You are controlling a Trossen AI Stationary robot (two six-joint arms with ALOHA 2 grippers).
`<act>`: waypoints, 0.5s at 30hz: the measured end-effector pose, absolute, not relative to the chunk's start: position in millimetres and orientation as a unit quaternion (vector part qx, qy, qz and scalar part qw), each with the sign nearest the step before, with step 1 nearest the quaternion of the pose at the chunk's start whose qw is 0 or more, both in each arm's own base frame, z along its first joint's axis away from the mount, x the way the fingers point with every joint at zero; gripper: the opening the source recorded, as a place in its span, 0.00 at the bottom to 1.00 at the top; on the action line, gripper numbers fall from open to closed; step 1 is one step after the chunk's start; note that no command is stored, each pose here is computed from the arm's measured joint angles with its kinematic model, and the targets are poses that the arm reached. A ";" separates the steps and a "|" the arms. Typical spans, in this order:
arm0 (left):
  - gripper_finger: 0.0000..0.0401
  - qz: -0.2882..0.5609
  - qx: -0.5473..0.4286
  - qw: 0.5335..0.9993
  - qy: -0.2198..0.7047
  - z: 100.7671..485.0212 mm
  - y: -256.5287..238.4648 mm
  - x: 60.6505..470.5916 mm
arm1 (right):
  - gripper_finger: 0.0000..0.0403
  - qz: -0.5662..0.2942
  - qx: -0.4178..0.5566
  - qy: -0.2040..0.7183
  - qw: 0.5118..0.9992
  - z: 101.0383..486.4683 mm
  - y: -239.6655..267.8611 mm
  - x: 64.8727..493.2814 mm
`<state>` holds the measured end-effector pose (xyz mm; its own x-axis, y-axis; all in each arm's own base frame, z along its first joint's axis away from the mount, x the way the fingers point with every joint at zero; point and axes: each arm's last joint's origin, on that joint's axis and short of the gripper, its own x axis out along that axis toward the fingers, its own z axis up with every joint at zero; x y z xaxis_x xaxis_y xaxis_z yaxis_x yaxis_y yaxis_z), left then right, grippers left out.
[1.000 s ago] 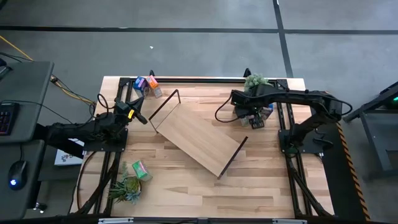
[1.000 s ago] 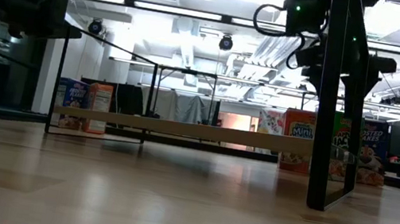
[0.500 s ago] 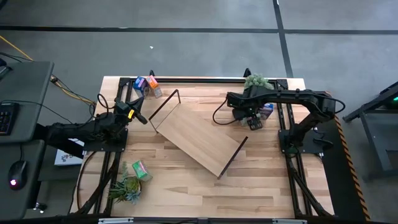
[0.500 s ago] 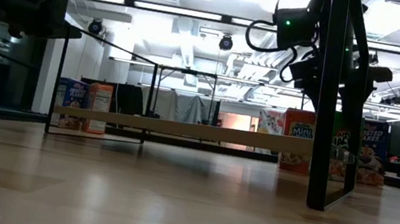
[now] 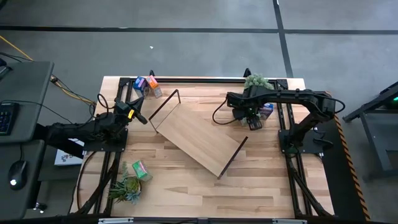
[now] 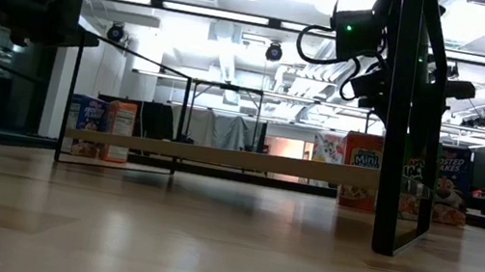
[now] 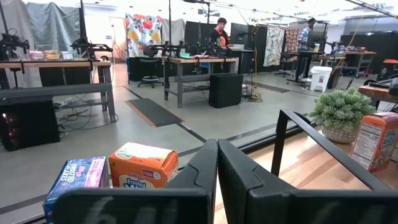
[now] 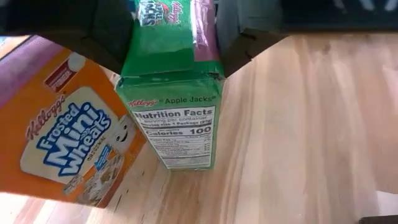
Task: Stack cereal on shelf
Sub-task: Put the top green cereal box on the shelf
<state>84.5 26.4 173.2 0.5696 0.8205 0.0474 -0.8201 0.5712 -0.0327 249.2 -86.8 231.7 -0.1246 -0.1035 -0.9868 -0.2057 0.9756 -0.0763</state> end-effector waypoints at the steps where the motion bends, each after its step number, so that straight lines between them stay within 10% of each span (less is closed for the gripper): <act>1: 0.01 0.463 -0.004 0.886 -0.029 173.3 26.4 84.5 | 0.38 0.038 -0.101 0.748 0.655 234.7 -87.0 249.9; 15: 0.01 0.463 -0.004 0.886 -0.029 173.3 26.4 84.5 | 0.33 0.069 -0.099 0.567 0.815 366.2 -44.6 291.8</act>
